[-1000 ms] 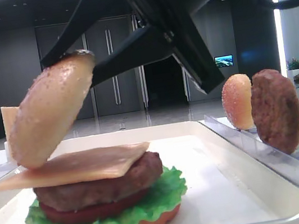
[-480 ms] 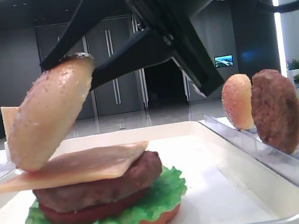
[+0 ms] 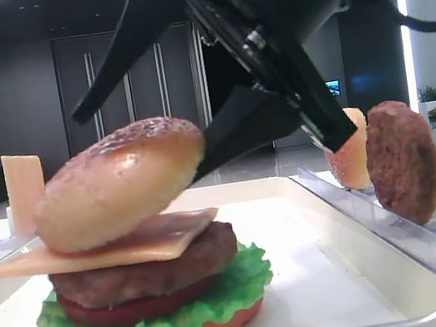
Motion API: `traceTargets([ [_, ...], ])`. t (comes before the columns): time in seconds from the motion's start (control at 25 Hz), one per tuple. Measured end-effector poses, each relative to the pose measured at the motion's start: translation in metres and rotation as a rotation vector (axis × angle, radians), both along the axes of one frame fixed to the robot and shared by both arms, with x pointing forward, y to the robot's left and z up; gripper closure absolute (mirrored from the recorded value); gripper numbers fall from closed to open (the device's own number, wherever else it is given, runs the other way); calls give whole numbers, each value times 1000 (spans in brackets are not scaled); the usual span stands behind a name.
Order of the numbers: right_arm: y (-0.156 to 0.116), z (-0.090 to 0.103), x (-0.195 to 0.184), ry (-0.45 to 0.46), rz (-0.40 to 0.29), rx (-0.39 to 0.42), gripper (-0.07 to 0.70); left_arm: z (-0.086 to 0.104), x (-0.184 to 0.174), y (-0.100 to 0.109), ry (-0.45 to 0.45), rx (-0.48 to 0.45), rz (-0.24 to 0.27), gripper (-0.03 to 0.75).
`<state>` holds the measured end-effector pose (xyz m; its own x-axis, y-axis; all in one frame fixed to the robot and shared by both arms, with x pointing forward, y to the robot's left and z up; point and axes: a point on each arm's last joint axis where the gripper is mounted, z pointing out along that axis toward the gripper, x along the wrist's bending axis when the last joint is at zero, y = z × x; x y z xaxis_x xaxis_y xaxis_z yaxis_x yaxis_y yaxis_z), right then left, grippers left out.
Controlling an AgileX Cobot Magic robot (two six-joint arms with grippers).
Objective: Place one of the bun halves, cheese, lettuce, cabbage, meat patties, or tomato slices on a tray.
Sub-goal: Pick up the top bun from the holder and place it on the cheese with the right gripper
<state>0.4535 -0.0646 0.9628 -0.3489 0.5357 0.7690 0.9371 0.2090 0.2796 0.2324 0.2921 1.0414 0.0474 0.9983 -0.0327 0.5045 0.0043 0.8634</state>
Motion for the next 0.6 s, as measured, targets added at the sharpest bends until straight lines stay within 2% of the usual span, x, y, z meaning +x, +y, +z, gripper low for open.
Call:
traceTargets([
  [0.2, -4, -5, 0, -11, 3, -72, 174, 0, 0, 0, 0, 0, 0, 307],
  [0.4, -6, -6, 1, -32, 9, -97, 125, 0, 0, 0, 0, 0, 0, 307],
  [0.6, -9, 2, 0, -83, 10, -113, 82, 0, 0, 0, 0, 0, 0, 307],
])
